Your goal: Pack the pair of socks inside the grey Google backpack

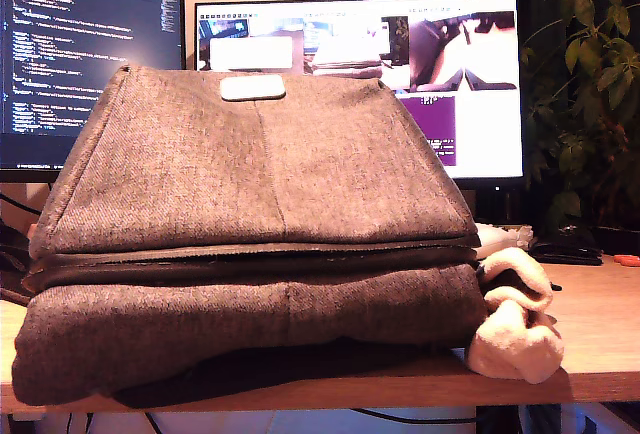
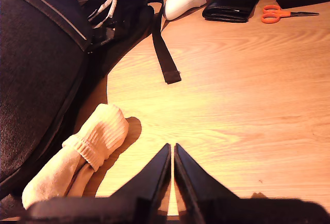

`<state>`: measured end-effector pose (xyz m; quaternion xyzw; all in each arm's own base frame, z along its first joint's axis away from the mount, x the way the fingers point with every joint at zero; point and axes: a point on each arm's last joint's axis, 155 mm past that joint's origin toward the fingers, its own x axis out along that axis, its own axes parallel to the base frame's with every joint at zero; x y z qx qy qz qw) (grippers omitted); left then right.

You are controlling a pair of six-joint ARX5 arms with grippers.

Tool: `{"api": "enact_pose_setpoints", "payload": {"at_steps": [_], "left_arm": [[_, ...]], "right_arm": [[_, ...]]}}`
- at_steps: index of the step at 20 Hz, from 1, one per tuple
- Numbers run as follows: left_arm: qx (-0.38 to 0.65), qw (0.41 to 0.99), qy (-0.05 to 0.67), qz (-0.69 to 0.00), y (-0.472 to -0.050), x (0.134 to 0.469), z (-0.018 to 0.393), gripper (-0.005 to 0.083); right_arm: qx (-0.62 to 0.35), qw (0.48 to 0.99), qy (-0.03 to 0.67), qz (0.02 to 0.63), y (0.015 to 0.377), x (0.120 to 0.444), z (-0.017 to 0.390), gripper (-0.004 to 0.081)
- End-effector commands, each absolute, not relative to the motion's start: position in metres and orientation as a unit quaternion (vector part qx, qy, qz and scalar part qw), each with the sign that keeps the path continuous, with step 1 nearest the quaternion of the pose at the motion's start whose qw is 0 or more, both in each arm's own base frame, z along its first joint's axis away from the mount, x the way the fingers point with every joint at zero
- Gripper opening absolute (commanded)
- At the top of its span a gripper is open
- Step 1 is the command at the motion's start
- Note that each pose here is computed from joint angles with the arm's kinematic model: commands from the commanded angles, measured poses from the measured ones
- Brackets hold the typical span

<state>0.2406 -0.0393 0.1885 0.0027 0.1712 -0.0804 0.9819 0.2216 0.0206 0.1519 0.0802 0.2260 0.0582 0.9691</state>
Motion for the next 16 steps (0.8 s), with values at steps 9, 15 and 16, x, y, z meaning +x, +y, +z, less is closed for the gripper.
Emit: {"api": "enact_pose_setpoints", "payload": {"at_steps": [9, 15, 16], "left_arm": [[-0.052, 0.972, 0.174, -0.145, -0.066, 0.237, 0.188, -0.0021], [-0.047, 0.929, 0.148, -0.337, -0.137, 0.205, 0.207, -0.0021], [-0.042, 0.921, 0.144, -0.361, -0.147, 0.199, 0.209, -0.0021]], "right_arm": [[0.084, 0.974, 0.162, 0.134, 0.046, 0.229, 0.183, -0.0011], [0.101, 0.954, 0.146, 0.242, 0.088, 0.218, 0.200, -0.0011], [0.099, 0.951, 0.144, 0.253, 0.093, 0.217, 0.202, -0.0011]]}}
